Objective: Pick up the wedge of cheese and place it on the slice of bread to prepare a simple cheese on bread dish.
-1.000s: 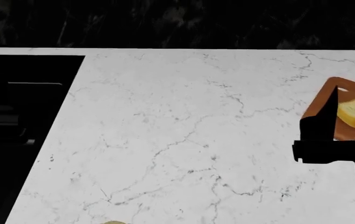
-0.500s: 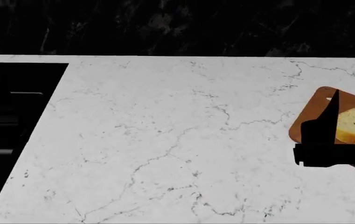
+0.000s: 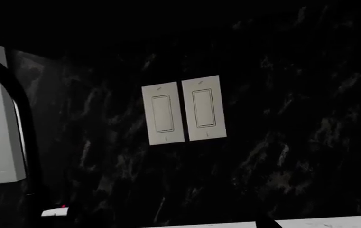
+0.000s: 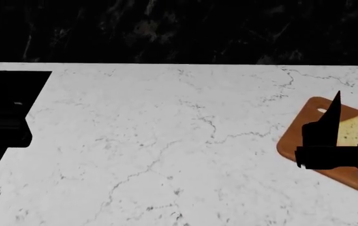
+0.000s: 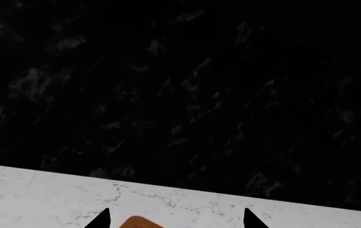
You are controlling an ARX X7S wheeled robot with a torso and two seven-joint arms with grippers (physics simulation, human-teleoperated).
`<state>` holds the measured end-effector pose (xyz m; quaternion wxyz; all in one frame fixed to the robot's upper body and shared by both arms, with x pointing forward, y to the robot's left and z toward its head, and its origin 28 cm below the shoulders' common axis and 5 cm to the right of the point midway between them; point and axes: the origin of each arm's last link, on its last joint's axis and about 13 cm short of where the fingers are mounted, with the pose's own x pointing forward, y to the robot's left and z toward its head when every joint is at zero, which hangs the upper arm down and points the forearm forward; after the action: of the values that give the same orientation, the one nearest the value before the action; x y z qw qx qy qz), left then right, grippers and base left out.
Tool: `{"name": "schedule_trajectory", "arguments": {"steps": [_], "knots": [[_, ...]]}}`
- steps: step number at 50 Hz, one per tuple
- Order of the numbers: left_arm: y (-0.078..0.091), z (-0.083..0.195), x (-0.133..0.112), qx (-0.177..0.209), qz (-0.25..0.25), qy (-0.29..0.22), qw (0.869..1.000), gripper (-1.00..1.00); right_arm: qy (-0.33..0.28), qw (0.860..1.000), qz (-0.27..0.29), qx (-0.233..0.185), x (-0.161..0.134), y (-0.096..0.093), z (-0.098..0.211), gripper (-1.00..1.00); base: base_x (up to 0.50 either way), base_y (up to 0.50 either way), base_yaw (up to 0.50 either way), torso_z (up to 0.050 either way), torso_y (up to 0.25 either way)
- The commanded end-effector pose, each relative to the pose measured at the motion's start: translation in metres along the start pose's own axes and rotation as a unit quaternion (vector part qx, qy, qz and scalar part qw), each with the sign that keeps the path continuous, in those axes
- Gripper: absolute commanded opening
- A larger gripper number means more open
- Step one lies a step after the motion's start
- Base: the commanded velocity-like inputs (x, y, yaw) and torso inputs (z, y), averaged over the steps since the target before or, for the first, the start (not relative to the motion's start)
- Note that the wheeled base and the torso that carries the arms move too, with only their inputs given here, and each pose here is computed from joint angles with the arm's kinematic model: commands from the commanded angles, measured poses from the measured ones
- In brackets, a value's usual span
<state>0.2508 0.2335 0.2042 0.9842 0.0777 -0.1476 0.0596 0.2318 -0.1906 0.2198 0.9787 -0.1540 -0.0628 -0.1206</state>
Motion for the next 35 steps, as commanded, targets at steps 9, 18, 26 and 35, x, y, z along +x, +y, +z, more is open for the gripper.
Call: {"name": "schedule_trajectory", "arguments": {"steps": [9, 18, 26, 35], "knots": [[0.0, 0.0, 0.0, 0.0, -0.001, 0.0, 1.0, 1.0, -0.002, 1.0, 0.016, 0.001, -0.004, 0.002, 0.0, 1.0, 0.02, 0.0, 0.0, 0.0, 0.0], [-0.002, 0.0, 0.001, 0.001, -0.004, 0.0, 1.0, 1.0, 0.025, 0.994, 0.105, 0.033, -0.027, 0.008, 0.013, 1.0, 0.0, 0.0, 0.0, 0.0, 0.0], [-0.003, 0.001, 0.001, 0.0, -0.006, -0.002, 1.0, 1.0, 0.017, 0.979, 0.187, 0.074, -0.049, 0.007, 0.031, 1.0, 0.0, 0.0, 0.0, 0.0, 0.0], [-0.002, 0.002, 0.001, 0.001, -0.004, -0.002, 1.0, 1.0, 0.03, 0.96, 0.268, 0.071, -0.064, 0.015, 0.037, 1.0, 0.0, 0.0, 0.0, 0.0, 0.0]]}}
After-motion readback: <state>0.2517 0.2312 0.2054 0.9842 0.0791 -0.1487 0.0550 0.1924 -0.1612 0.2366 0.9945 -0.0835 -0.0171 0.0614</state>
